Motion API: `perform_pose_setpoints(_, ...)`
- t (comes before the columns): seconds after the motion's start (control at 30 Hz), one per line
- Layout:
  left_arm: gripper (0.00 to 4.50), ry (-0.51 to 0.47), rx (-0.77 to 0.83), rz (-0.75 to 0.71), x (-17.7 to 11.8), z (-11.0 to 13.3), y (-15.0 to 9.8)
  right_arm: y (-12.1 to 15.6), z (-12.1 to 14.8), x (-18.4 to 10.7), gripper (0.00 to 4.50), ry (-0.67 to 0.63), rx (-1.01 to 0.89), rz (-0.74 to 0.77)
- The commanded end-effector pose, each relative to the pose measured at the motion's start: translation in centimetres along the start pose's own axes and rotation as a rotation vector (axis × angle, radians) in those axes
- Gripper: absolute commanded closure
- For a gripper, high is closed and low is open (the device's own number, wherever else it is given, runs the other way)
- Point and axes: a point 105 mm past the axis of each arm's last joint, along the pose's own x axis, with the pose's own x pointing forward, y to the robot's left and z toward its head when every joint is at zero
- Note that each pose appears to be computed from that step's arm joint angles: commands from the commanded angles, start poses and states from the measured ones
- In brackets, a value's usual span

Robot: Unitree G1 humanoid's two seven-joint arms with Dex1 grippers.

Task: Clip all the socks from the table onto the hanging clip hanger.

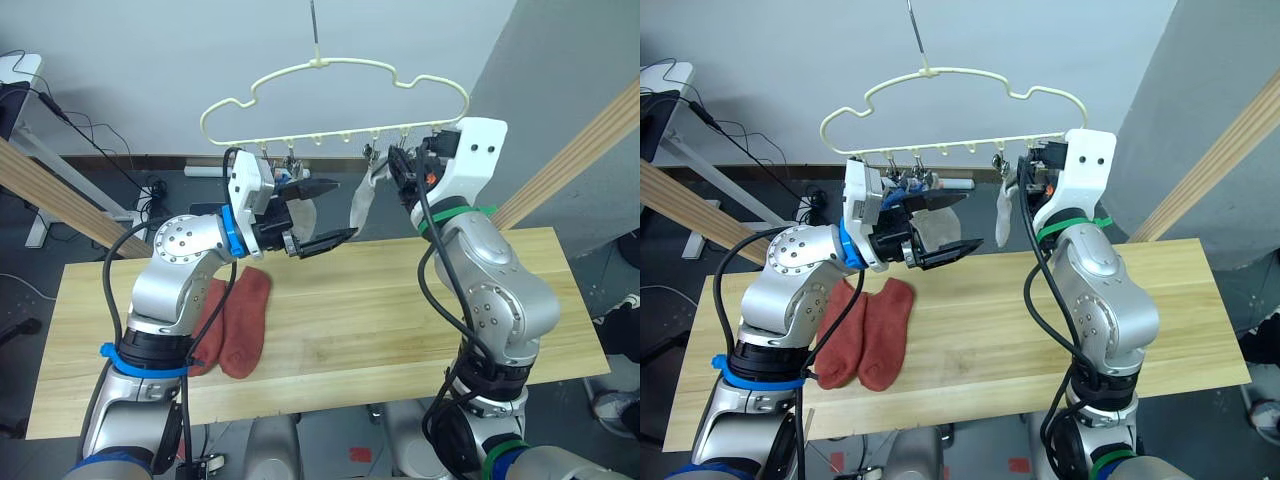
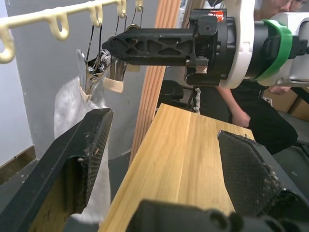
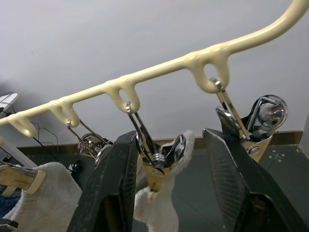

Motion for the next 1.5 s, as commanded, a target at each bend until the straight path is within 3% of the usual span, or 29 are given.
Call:
perform_pose_setpoints(0.03, 0.58, -0.028, 0.043, -0.024, 0.4, 1.0, -0.3, 0.7, 2.0, -0.6, 2.31, -0.079, 0.004, 0.027)
perform_pose_setpoints(0.57, 0.58, -0.025, 0.040, -0.025, 0.5, 0.8, -0.4, 0.9, 1.9, -0.6, 2.31, -0.073, 0.009, 0.042)
perform_pose_setpoints(0.67, 0.58, -0.024, 0.040, -0.024, 0.5, 0.8, -0.4, 1.0, 1.9, -0.6, 2.92, -0.073, 0.011, 0.045)
perform_pose_setpoints(0.8, 0.58, -0.023, 0.038, -0.022, 0.5, 0.7, -0.5, 1.0, 1.9, -0.6, 4.24, -0.075, 0.010, 0.050)
perform_pose_setpoints(0.83, 0.58, -0.023, 0.038, -0.021, 0.5, 0.7, -0.5, 1.0, 1.9, -0.6, 4.30, -0.076, 0.009, 0.052)
perform_pose_setpoints(1.4, 0.58, 0.010, 0.023, 0.014, -0.1, -0.5, -1.1, 1.1, 1.9, -0.6, 4.30, -0.080, -0.033, 0.069)
perform_pose_setpoints(1.5, 0.58, 0.009, 0.023, 0.013, 0.0, -0.6, -1.0, 0.9, 1.6, -0.6, 3.34, -0.069, -0.049, 0.058)
